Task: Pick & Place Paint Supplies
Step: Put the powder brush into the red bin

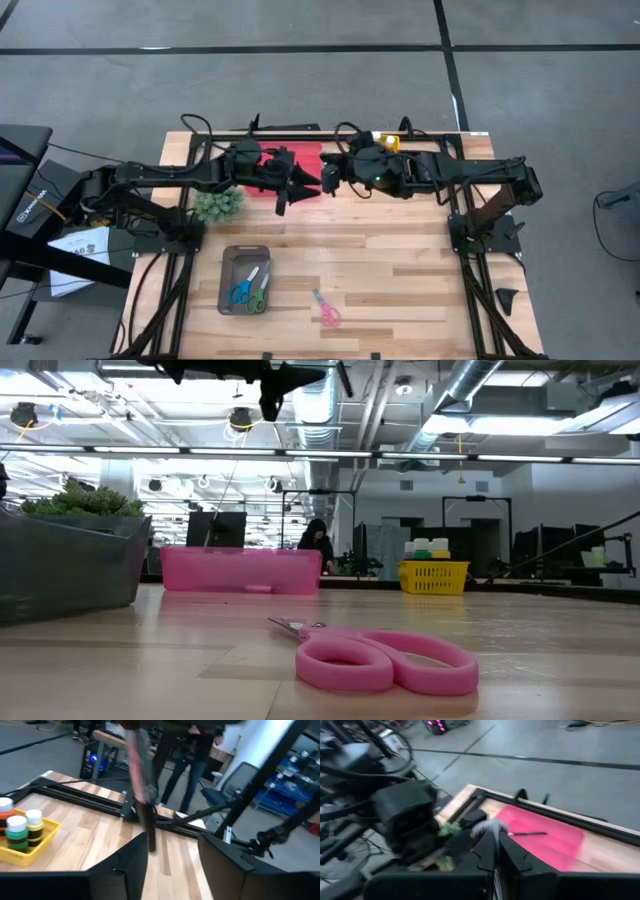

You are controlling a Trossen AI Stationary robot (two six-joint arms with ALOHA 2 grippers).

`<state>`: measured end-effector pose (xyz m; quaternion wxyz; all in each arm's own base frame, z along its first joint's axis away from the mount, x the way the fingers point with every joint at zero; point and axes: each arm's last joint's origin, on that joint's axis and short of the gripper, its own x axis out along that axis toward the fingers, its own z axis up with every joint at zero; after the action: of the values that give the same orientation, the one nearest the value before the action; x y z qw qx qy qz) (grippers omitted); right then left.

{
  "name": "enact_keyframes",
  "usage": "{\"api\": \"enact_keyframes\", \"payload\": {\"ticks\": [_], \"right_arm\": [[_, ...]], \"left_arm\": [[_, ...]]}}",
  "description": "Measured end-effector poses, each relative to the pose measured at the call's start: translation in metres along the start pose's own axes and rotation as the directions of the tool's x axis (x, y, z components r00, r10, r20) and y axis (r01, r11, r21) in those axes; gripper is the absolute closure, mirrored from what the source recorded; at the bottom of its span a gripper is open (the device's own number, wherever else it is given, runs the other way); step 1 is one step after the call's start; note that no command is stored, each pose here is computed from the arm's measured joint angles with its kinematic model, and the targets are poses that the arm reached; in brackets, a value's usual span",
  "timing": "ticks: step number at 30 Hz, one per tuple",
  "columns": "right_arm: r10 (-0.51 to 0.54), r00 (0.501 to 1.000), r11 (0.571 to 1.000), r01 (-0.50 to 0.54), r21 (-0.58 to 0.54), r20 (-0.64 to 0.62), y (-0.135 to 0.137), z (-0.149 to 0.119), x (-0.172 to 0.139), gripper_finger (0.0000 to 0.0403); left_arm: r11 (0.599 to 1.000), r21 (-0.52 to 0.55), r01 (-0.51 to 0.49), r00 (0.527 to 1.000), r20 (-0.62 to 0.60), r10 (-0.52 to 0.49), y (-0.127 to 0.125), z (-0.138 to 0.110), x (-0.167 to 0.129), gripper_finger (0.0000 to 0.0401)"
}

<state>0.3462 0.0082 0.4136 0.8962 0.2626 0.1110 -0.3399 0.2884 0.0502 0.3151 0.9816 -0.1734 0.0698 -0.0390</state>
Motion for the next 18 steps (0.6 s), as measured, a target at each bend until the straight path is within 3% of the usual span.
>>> {"api": "enact_keyframes", "payload": {"ticks": [7,18], "right_arm": [[0.089,0.996,0.996,-0.089,-0.008,-0.012,0.0077,-0.0003,0.0066,0.0403],[0.139,0.990,0.990,-0.138,-0.029,0.003,0.0102,0.0034,0.0097,0.0403]], "left_arm": [[1.000,-0.010,-0.028,0.999,0.032,0.028,0.0003,0.0024,0.0000,0.0204],[0.999,-0.022,-0.025,0.999,0.046,0.026,0.0001,0.0037,-0.0001,0.0231]]}}
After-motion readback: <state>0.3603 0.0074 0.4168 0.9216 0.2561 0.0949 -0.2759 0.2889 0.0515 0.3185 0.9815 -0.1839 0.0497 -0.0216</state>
